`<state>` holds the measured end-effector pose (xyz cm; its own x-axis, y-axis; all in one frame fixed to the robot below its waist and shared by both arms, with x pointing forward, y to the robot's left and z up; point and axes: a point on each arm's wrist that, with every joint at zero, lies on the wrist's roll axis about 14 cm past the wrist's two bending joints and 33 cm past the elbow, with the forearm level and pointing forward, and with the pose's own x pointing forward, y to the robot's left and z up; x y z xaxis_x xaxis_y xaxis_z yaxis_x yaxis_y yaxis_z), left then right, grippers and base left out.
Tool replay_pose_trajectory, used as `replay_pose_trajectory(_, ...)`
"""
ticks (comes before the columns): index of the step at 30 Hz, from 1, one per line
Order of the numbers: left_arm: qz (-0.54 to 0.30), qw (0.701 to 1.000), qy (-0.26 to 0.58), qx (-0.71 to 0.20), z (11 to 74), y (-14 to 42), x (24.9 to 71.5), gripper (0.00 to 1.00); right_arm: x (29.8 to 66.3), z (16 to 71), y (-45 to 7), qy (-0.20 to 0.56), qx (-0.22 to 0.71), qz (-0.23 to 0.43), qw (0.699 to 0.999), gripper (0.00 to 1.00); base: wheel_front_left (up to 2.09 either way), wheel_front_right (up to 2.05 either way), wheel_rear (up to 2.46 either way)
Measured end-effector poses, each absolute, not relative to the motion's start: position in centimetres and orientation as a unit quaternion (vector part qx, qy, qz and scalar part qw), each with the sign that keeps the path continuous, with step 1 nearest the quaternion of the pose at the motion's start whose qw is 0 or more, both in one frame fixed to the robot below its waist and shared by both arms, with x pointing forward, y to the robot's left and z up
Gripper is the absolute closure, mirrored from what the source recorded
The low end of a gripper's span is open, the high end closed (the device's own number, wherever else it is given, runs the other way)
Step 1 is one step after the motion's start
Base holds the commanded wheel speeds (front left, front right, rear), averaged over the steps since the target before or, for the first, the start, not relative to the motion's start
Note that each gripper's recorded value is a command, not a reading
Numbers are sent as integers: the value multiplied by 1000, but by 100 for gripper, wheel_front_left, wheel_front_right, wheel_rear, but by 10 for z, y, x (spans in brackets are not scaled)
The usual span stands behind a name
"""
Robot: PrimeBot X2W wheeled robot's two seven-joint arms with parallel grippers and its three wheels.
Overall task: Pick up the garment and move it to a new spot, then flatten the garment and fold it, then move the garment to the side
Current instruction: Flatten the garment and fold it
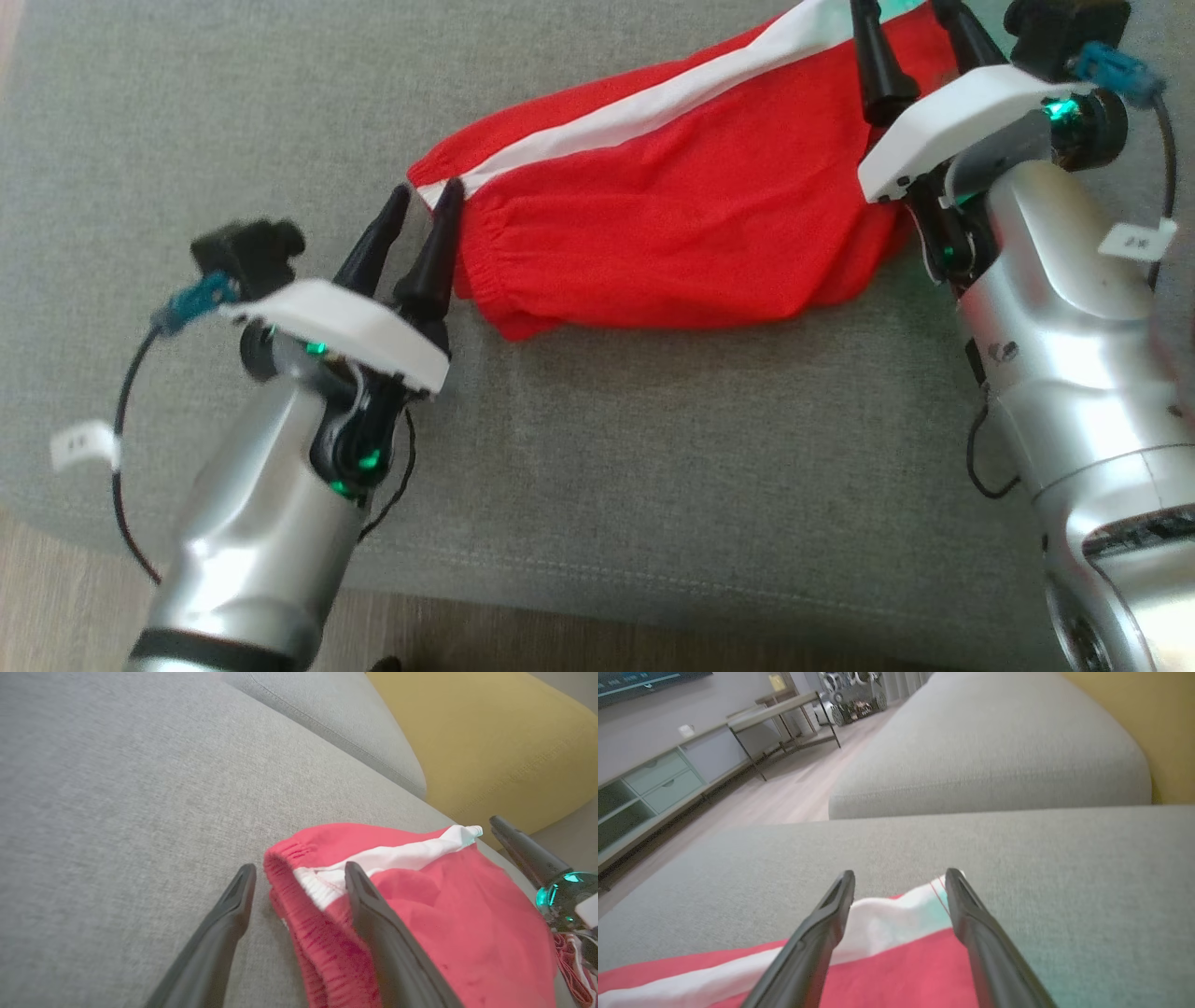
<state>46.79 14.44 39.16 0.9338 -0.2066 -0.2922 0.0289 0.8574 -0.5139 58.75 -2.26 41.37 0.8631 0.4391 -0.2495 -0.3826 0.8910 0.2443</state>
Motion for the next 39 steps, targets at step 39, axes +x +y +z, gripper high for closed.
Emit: replay_pose_trajectory(39, -37, 996, 40, -73, 464, 164, 401, 0, 451, 484, -100, 54, 29, 148, 987, 0, 0, 0, 0)
